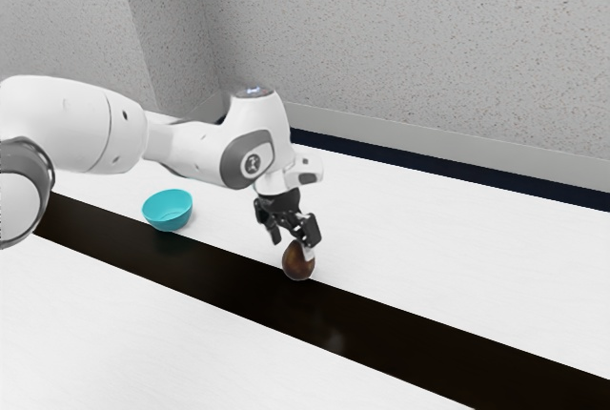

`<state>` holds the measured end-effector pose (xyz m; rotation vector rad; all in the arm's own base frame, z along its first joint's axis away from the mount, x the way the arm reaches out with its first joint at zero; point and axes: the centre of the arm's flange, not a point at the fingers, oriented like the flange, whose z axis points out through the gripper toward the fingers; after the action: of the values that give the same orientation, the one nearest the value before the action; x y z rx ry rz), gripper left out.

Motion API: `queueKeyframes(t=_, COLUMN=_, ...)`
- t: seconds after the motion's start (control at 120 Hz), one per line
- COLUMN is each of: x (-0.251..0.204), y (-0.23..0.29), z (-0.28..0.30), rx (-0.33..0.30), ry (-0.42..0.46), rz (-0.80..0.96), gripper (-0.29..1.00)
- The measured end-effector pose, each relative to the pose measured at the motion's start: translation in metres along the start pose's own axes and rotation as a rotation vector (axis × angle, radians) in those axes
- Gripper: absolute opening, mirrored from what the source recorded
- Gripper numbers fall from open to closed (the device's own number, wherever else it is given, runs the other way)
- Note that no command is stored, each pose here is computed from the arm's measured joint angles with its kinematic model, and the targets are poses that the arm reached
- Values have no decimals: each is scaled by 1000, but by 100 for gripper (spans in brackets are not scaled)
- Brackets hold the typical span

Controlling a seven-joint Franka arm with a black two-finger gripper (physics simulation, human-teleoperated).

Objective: Place the pear in the bowl.

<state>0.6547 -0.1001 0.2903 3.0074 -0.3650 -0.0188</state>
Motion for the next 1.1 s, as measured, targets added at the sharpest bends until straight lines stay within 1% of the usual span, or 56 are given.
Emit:
queueKeyframes(t=0.433, x=4, y=-4, z=33, rx=-22, ry=-26, rz=2, gripper=69)
queueKeyframes(t=0.5, x=4, y=-4, z=35, rx=-26, ry=-25, rz=0, gripper=66)
queueKeyframes(t=0.658, x=4, y=-4, z=35, rx=-35, ry=-21, rz=-5, gripper=51)
queueKeyframes(t=0.792, x=4, y=-4, z=34, rx=-39, ry=-17, rz=-10, gripper=45)
queueKeyframes(t=0.892, x=7, y=-3, z=22, rx=-35, ry=2, rz=-10, gripper=42)
queueKeyframes(t=1.0, x=9, y=-5, z=-13, rx=-20, ry=49, rz=-13, gripper=35)
queueKeyframes(t=1.042, x=8, y=-10, z=-26, rx=-14, ry=63, rz=-22, gripper=32)
queueKeyframes(t=1.1, x=4, y=-25, z=-45, rx=-5, ry=79, rz=-46, gripper=31)
